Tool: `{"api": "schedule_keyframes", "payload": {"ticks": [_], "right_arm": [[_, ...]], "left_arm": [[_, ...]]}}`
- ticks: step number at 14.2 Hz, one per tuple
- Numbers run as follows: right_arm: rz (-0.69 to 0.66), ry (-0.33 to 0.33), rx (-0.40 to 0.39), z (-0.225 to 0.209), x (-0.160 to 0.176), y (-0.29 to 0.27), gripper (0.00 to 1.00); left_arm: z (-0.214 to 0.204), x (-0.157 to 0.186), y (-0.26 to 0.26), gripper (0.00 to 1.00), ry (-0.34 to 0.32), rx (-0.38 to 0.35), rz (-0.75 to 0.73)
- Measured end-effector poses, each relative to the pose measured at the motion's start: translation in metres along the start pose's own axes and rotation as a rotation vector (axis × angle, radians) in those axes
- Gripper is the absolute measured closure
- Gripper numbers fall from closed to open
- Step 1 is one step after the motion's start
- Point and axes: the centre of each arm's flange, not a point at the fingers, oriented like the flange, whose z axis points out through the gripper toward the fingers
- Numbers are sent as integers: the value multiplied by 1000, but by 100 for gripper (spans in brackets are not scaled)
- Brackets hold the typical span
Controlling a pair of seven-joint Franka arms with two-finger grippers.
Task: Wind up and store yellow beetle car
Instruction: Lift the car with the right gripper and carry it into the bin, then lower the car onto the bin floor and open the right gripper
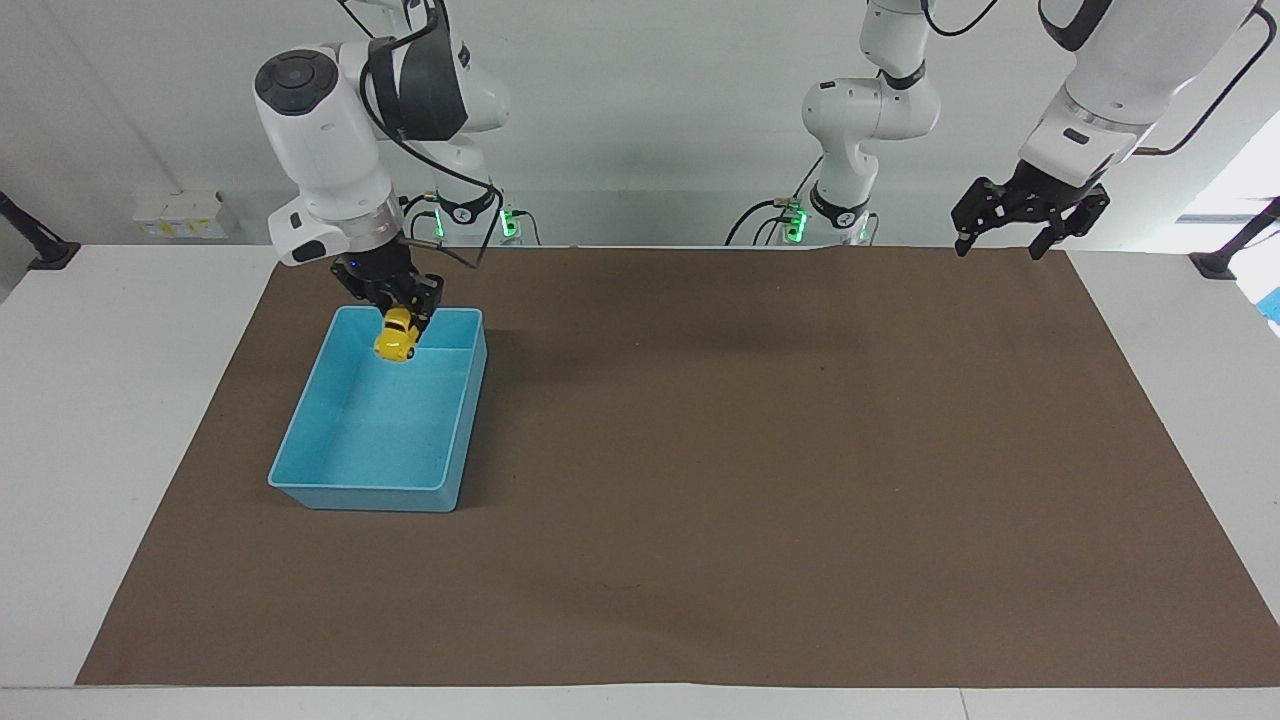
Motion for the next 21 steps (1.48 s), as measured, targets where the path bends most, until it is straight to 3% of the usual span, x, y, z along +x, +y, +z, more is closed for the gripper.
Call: {"api": "schedule_keyframes", "payload": {"ticks": [6, 12, 21], "right_arm": [[-128, 62, 13, 44, 1, 32, 55], [-177, 122, 22, 116, -10, 50, 55], [-206, 168, 10, 173, -18, 55, 55]], "left_arm": [[0, 0, 0, 0, 0, 0, 0], [0, 0, 0, 0, 0, 0, 0], [0, 0, 0, 0, 0, 0, 0]]}}
